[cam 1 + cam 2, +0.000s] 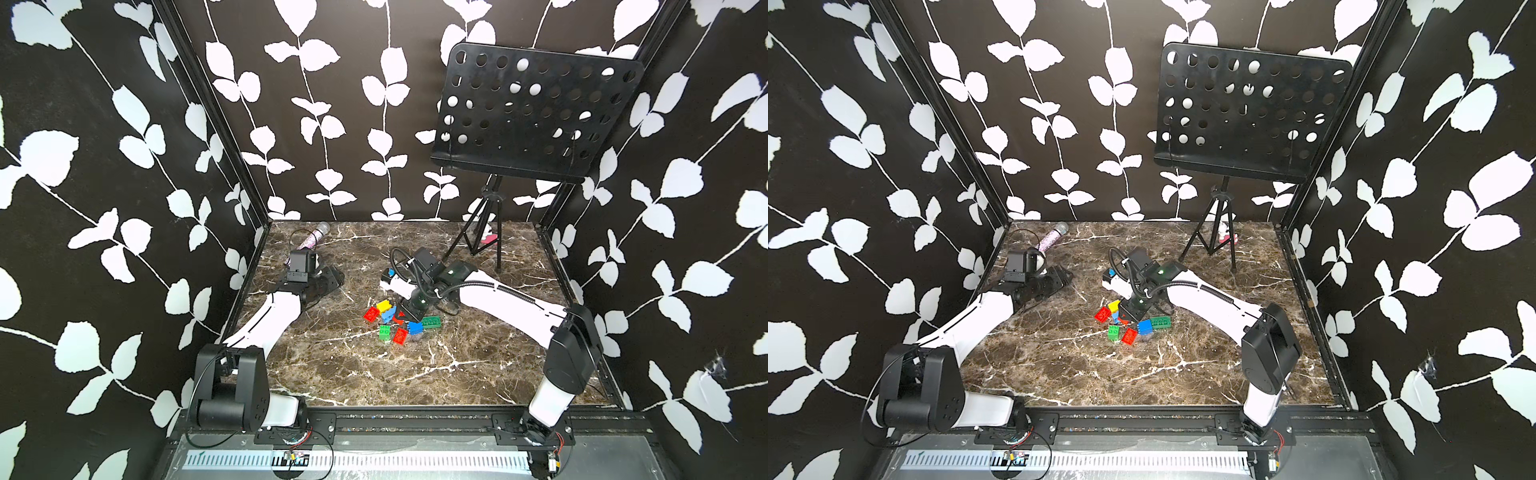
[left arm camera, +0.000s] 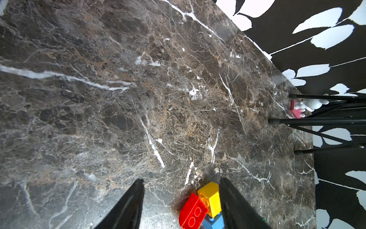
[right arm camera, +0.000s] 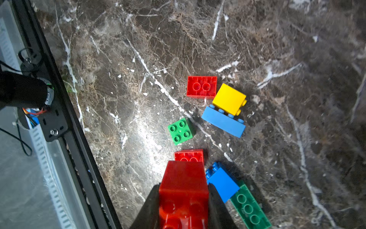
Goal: Assemble the letter r with lego
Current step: Assemble the lego brick with the lego brick.
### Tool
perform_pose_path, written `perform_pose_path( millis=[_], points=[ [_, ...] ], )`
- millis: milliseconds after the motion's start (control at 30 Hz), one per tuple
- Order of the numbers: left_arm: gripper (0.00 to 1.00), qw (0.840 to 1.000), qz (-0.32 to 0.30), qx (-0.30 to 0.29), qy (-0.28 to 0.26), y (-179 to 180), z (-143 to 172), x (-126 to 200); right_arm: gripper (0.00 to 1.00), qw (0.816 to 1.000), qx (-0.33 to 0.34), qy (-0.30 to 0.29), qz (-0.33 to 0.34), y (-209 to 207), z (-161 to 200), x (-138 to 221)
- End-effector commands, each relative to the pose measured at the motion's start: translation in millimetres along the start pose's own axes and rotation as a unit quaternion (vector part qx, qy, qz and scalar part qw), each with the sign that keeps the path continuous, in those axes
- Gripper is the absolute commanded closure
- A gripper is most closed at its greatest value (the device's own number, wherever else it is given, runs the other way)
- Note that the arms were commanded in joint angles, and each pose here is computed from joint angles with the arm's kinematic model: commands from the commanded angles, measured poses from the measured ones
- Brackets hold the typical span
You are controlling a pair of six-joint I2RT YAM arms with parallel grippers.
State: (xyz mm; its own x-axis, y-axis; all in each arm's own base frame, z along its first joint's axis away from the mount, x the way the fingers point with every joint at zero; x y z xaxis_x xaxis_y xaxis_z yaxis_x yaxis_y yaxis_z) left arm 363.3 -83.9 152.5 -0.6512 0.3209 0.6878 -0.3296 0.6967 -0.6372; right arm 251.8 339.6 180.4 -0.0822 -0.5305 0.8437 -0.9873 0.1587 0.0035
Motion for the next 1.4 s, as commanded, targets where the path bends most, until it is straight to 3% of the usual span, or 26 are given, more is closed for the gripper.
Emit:
perform_pose_path(
  millis=[0,167,367,600,967,1367],
  points=[
    [0.37,1.0,0.0,-0.001,-0.006,3.5,2.0,6.5,0.71,0.99,0.138,0.0,-0.016,5.0,-0.5,7.1],
    [0.37,1.0,-0.008,-0.001,-0.008,8.0,4.4,9.5,0.7,0.983,0.174,0.011,-0.059,7.1,-7.2,-1.9],
    [0.37,1.0,-0.018,0.008,-0.021,16.7,3.4,14.6,0.7,0.98,0.19,0.038,-0.053,5.4,-23.5,-17.3],
    [0.36,0.999,0.013,0.038,-0.012,16.3,-0.8,11.1,0.7,0.973,0.206,0.098,-0.046,6.5,-9.7,-39.4],
    [0.36,0.999,0.005,0.05,-0.012,28.3,-0.9,10.7,0.68,0.972,0.219,0.072,-0.042,14.3,-17.0,-59.1],
    [0.36,0.997,0.0,0.075,-0.016,42.8,-2.4,13.3,0.67,0.969,0.221,0.092,-0.058,19.0,-7.9,-80.7]
  ],
)
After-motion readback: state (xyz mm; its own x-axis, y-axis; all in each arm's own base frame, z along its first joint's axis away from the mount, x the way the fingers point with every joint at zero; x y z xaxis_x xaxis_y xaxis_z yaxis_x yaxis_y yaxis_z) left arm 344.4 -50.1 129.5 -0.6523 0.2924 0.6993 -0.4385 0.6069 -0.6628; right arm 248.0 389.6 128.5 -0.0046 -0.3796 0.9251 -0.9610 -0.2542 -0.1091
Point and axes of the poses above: each gripper's point midway between its finger pads, its own x axis back along the fingers, its own y axis along the line the jaws close on, z = x × y, the point moved 2 cm from there along x, back along the fingers, and after that the axes turned 14 degrees about x, right-handed, at the moved point
